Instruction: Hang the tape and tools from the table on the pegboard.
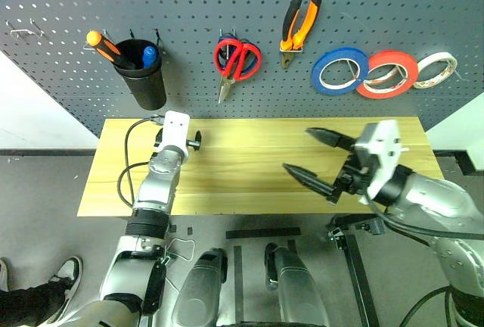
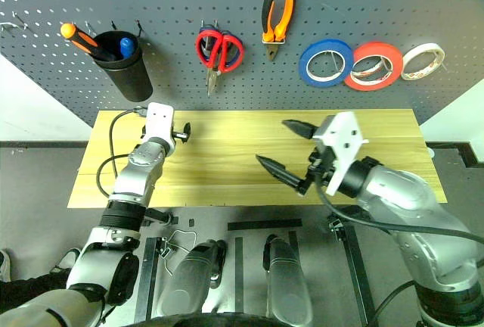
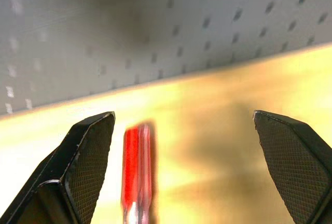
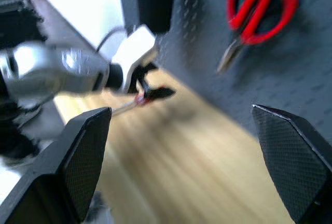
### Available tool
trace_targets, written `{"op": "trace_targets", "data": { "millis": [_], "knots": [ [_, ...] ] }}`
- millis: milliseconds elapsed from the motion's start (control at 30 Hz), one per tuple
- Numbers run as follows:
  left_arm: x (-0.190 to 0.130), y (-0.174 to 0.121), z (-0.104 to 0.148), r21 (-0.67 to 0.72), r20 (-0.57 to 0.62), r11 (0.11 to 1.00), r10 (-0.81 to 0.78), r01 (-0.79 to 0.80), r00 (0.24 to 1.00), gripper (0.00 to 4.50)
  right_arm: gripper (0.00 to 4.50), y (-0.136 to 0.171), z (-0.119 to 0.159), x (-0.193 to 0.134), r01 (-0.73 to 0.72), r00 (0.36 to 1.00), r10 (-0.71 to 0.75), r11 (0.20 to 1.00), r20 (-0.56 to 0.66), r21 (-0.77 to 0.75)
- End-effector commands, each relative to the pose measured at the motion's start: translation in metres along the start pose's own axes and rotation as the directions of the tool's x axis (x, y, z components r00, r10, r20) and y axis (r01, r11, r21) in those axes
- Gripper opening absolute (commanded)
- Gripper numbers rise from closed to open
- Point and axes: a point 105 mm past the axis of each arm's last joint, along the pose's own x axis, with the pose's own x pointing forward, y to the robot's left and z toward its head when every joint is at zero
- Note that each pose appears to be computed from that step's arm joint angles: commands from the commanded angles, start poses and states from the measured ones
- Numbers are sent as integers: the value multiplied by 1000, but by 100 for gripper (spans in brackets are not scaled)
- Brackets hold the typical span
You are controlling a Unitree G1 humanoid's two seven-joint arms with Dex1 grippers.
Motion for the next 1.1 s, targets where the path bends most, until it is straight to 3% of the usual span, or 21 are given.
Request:
{"op": "trace_targets", "data": {
  "millis": [33,167,467,1100],
  "knots": [
    [-2,26,-8,-59,-112,998,26,-32,993,445,450,7,-13,16,8,996,-11,999,-83,-38],
    [-4,36,-22,-128,-232,991,1,-31,973,445,450,8,-34,31,31,984,-37,999,-177,-41],
    [-2,38,-22,-125,-243,992,-27,-4,970,445,450,6,-41,58,69,980,-81,995,-184,-68],
    [7,28,-39,-123,-301,992,-64,28,951,445,450,15,-32,51,46,986,-53,998,-159,-50]
  ]
}}
